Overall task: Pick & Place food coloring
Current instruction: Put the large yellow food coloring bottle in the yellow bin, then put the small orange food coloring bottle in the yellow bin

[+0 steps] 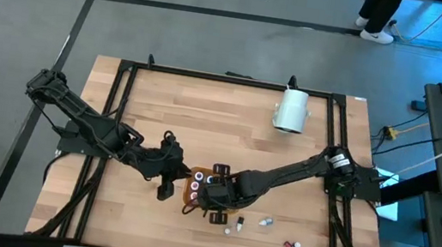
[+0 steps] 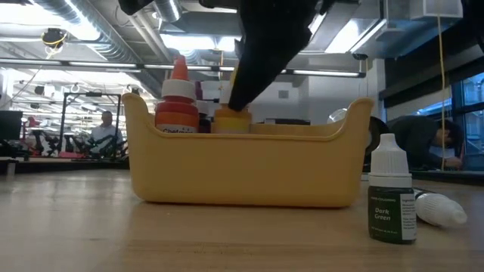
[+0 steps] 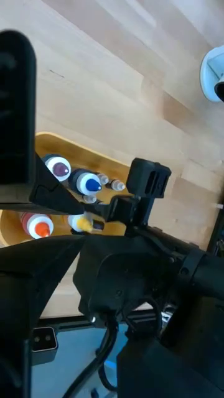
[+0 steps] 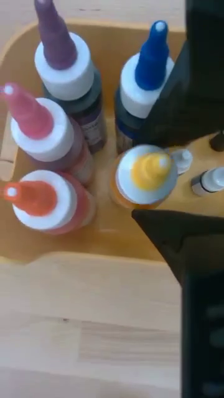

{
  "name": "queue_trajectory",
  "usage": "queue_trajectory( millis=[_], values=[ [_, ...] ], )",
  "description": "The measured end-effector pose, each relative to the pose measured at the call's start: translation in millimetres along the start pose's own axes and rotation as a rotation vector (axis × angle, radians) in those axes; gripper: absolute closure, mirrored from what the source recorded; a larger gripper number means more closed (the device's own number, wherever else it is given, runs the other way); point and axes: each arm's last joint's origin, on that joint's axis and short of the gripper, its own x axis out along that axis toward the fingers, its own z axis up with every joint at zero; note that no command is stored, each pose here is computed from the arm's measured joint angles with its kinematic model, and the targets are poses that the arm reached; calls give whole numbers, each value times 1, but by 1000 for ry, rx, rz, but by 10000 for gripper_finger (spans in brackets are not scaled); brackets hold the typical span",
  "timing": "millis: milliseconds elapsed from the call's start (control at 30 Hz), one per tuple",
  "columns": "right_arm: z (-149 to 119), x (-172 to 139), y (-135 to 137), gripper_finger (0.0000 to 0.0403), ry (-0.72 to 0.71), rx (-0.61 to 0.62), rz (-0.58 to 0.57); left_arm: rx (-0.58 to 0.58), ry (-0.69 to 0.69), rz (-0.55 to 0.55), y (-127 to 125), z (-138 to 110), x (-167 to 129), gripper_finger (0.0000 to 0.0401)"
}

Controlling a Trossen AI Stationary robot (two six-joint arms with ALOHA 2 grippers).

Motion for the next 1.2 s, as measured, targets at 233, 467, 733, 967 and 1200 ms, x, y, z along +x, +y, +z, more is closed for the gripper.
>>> queue_trajectory(
  millis=[233, 467, 733, 967, 1200],
  values=[
    [-2, 3, 0, 176, 16, -28, 4, 0, 2, -4, 0, 0, 0, 342],
    [6, -23, -1, 168, 23, -29, 19, 0, 16, -23, -1, 0, 0, 342],
    [-1, -88, 13, 167, 87, -35, -29, 22, 22, -19, 0, -1, 0, 342],
    [-43, -141, 38, 167, 179, 217, -63, 40, 27, -14, 0, -2, 0, 342],
    [-89, -159, 93, 167, 230, 542, -110, 39, 25, -14, 0, -1, 0, 342]
  ],
)
